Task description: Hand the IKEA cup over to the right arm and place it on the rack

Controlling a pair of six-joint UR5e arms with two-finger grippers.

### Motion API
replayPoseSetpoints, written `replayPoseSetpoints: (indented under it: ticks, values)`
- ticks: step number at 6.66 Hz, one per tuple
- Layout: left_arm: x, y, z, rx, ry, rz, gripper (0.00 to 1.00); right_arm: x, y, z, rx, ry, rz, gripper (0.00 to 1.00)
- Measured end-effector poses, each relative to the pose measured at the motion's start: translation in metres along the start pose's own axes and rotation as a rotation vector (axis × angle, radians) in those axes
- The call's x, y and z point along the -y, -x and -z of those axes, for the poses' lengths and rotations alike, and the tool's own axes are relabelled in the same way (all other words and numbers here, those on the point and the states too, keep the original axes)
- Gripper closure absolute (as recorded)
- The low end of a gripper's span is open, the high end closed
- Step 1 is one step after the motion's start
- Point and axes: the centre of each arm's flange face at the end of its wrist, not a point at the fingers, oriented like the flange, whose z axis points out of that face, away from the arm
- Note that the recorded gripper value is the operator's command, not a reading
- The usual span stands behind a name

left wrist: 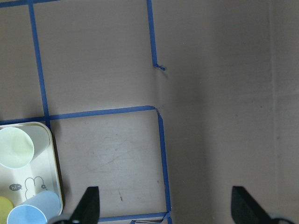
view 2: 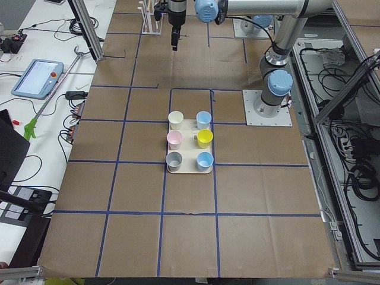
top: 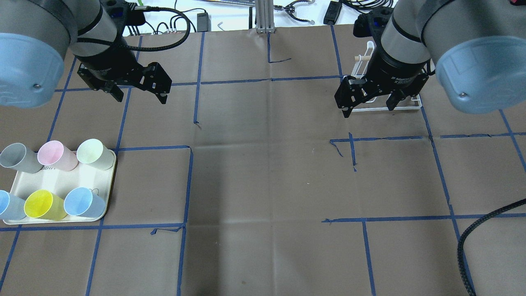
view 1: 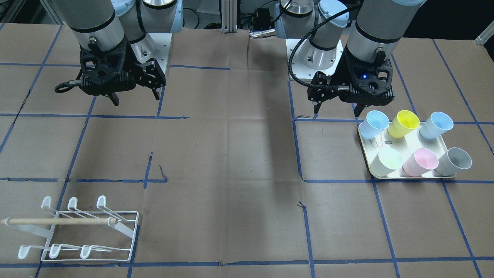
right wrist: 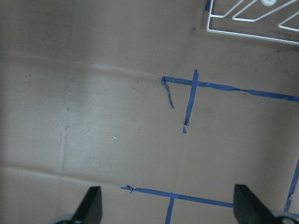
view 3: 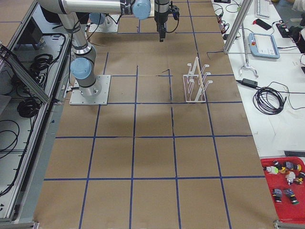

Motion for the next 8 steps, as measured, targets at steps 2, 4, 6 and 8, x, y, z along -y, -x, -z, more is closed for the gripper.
replayPoseSetpoints:
  ticks: [2, 4, 6, 8]
  values:
    - [0.0008, 0.0000, -0.0006, -0.001, -0.001, 0.000, 0.00, 0.0024, -0.0004, -0.0043, 0.002, 0.009, -0.001, 0.00]
    - [0.0011, 0.0005, -0.0008, 0.000, -0.002, 0.001, 0.00, 0.0040, -0.0007, -0.0032, 0.001, 0.007, -0.001, 0.00]
    - [0.0013, 0.0011, -0.0012, 0.000, 0.000, -0.002, 0.00, 0.0013, -0.0009, -0.0018, -0.003, 0.006, 0.001, 0.00]
    - [0.0017, 0.0038, -0.0025, 0.001, 0.001, -0.003, 0.00, 0.0006, -0.0005, -0.0011, 0.000, 0.006, -0.001, 0.00]
